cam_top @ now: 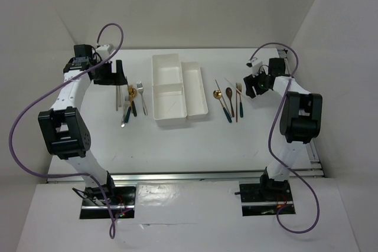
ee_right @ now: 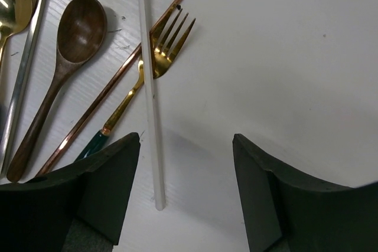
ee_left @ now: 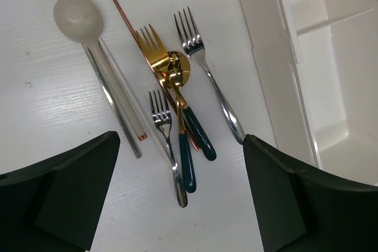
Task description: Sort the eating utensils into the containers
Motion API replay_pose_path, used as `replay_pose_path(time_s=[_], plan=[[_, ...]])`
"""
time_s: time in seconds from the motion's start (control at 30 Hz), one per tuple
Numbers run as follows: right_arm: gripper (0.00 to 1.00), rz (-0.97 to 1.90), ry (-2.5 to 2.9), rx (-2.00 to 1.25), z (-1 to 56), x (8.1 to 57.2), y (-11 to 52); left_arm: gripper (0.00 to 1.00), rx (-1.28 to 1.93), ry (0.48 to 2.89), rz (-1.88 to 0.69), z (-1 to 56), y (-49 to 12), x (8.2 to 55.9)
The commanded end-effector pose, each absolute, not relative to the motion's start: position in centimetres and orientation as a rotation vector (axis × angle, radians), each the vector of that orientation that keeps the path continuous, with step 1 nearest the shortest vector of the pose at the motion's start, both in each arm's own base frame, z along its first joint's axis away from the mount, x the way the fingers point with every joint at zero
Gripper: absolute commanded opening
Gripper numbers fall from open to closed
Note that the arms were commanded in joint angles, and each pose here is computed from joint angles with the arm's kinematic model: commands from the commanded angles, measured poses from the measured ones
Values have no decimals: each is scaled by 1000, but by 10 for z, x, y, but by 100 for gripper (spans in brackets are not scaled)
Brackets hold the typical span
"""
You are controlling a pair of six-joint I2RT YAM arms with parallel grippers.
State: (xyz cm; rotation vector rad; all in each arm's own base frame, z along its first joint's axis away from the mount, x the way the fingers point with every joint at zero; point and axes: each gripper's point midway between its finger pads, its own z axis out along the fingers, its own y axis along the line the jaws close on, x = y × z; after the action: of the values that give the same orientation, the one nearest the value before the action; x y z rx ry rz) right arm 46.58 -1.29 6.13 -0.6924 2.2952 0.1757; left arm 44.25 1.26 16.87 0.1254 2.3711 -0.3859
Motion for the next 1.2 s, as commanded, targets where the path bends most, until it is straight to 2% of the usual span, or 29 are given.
replay_pose_path(time_s=[0.0,0.4,0.5,0.53,0.67,0.7,0.87,0.93,1.1,1.17], plan=[[71,215,2302,-753,56,469,-2,100,136,2354,-336,169,21,447],[64,268,2356,-850,22,468,15,100,125,2367,-309,165,30,453],[50,266,2368,-862,14,471,18,100,118,2380,-299,162,32,454],[38,265,2379,-872,10,473,21,100,103,2383,-284,162,37,453],[11,230,2432,-901,-9,470,21,100,87,2377,-263,164,45,457],[0,192,2446,-927,-14,469,21,100,83,2380,-252,164,47,457],[0,187,2487,-954,-29,461,21,100,98,2367,-234,167,53,461],[0,174,2463,-915,-11,465,22,100,86,2366,-228,162,58,461],[0,175,2305,-657,93,498,33,100,21,2344,-167,164,64,453],[0,257,2276,-523,124,500,48,100,-46,2343,-141,163,67,446]])
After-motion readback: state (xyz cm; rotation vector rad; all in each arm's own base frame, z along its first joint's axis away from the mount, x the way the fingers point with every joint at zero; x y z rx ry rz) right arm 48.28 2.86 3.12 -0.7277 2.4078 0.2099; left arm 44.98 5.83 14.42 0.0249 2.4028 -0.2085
